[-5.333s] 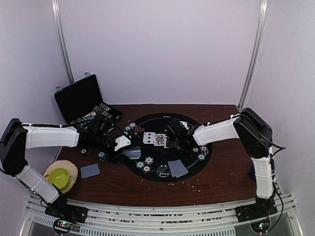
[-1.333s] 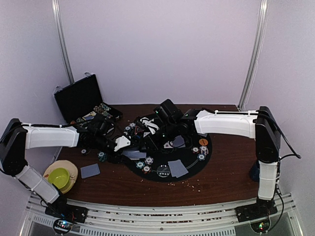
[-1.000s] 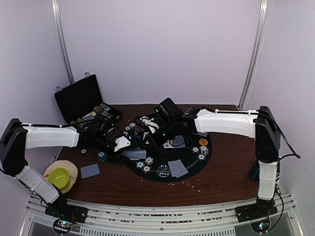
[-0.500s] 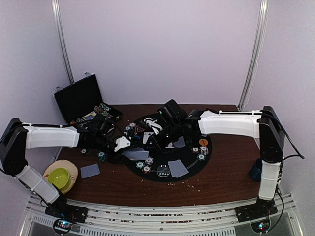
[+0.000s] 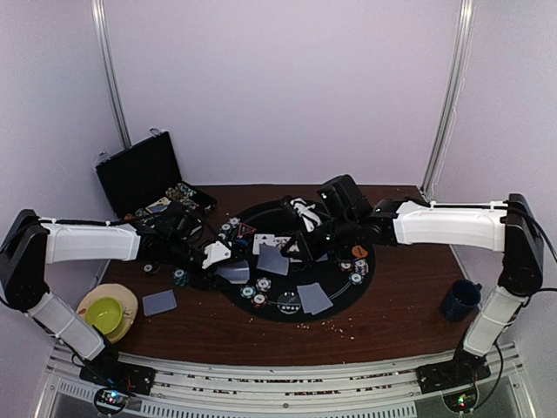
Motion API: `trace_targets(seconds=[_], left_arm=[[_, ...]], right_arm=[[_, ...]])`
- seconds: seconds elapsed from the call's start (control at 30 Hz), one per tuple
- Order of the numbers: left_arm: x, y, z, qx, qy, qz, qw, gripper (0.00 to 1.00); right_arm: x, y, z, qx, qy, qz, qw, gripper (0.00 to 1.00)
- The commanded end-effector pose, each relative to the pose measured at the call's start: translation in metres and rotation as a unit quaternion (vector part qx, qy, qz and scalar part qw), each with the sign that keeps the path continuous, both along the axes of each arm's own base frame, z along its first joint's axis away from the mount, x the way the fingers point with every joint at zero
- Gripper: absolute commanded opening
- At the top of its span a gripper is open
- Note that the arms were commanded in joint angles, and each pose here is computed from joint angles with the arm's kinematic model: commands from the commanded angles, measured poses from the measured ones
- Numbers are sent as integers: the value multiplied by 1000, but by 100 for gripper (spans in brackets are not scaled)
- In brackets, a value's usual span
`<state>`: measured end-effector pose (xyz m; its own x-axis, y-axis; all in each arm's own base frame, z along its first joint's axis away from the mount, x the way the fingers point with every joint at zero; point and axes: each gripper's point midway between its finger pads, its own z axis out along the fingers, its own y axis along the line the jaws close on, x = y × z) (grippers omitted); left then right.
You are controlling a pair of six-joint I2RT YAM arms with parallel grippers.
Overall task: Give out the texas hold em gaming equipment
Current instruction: Pick up the poker card from the face-down deck piles, then adjust the poker card in the community card area.
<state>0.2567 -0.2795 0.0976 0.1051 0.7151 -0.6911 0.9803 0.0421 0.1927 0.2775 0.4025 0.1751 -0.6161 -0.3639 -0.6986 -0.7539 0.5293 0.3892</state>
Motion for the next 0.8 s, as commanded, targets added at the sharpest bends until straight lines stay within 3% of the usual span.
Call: trace_targets(seconds=[0.0, 0.17, 0.4, 0.57, 0.77], left_arm=[[5, -6, 8, -15, -12, -4, 1000, 53], [6, -6, 6, -13, -10, -2, 1000, 53], [6, -6, 6, -13, -10, -2, 1000, 53], [6, -6, 5, -12, -10, -2, 1000, 53], [6, -6, 6, -12, -12, -3, 1000, 53]], right_arm=[[27, -34, 35, 60, -48, -104, 992, 0], [49, -84, 41, 104, -60, -237, 964, 0], [71, -143, 8, 159, -35, -425, 891, 0], [80, -163, -20, 172, -25, -496, 851, 0], [93, -167, -37, 179, -26, -535, 825, 0]])
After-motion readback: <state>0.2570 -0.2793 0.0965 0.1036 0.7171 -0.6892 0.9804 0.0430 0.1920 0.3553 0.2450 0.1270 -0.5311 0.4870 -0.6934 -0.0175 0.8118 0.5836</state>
